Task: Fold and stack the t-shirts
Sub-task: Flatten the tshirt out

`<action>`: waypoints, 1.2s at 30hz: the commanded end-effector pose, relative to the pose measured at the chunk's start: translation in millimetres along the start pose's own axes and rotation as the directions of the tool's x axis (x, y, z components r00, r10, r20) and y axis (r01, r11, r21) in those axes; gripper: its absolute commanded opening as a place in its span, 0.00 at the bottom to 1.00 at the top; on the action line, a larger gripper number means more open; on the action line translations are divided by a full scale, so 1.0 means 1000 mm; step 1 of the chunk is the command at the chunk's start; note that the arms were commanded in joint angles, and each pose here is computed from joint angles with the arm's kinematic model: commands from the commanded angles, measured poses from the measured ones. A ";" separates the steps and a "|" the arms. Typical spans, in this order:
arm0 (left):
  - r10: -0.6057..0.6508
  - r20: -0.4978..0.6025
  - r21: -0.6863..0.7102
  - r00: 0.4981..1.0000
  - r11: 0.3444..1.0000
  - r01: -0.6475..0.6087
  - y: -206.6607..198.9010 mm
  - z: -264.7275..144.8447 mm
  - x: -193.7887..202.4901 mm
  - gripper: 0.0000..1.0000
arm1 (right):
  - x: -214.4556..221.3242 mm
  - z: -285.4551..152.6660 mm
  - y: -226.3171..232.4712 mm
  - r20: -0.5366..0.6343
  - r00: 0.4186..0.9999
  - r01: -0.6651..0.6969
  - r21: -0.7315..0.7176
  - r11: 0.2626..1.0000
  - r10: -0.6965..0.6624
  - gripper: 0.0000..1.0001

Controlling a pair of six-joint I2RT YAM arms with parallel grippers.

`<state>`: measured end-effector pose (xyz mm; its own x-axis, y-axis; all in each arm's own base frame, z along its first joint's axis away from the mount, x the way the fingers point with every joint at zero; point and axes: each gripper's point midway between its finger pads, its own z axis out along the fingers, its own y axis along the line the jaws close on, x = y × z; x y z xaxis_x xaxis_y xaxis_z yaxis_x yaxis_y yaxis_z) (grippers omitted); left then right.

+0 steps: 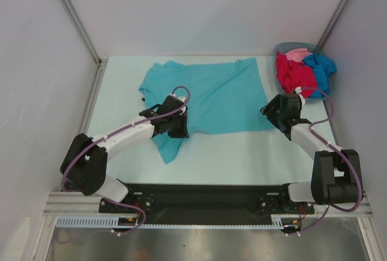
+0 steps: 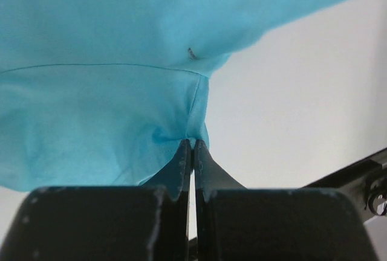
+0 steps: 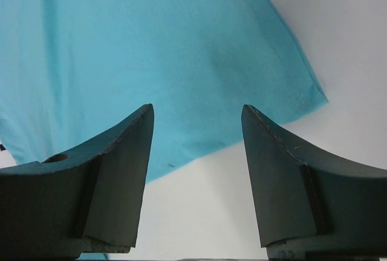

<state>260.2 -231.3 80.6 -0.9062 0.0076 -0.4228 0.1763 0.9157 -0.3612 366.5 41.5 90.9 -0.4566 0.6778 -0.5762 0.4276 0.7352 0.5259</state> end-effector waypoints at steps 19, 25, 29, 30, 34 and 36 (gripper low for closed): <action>0.105 -0.098 -0.103 0.990 0.988 -0.115 -0.013 0.014 0.081 1.00 | -0.021 0.003 0.020 0.049 0.999 -0.006 -0.059 0.998 0.009 0.65; 0.064 -0.081 -0.160 0.995 0.984 -0.077 0.002 -0.001 0.085 1.00 | -0.020 0.005 0.020 0.046 0.999 -0.007 -0.058 0.998 0.010 0.64; -0.010 -0.004 -0.179 1.000 0.984 0.009 0.010 -0.018 0.083 1.00 | -0.024 0.014 0.015 0.047 0.998 -0.030 -0.052 0.998 0.033 0.65; -0.046 0.013 -0.192 0.999 0.980 0.048 0.015 -0.020 0.085 1.00 | -0.023 0.019 0.012 0.038 0.999 -0.037 -0.044 0.998 0.039 0.65; -0.104 0.158 -0.214 0.982 0.967 0.137 0.027 -0.029 0.062 1.00 | -0.026 0.033 0.011 0.039 0.997 -0.060 -0.043 0.997 0.061 0.65; -0.145 0.207 -0.184 0.967 0.965 0.184 0.025 -0.025 0.042 1.00 | -0.030 0.038 0.031 0.019 0.997 -0.073 -0.104 0.992 0.075 0.65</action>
<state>185.8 -201.6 62.7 -0.8859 -0.0695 -0.4587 0.0410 0.9732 -0.2265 388.8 32.4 67.7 -0.4538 0.7135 -0.5339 0.4631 0.7007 0.5427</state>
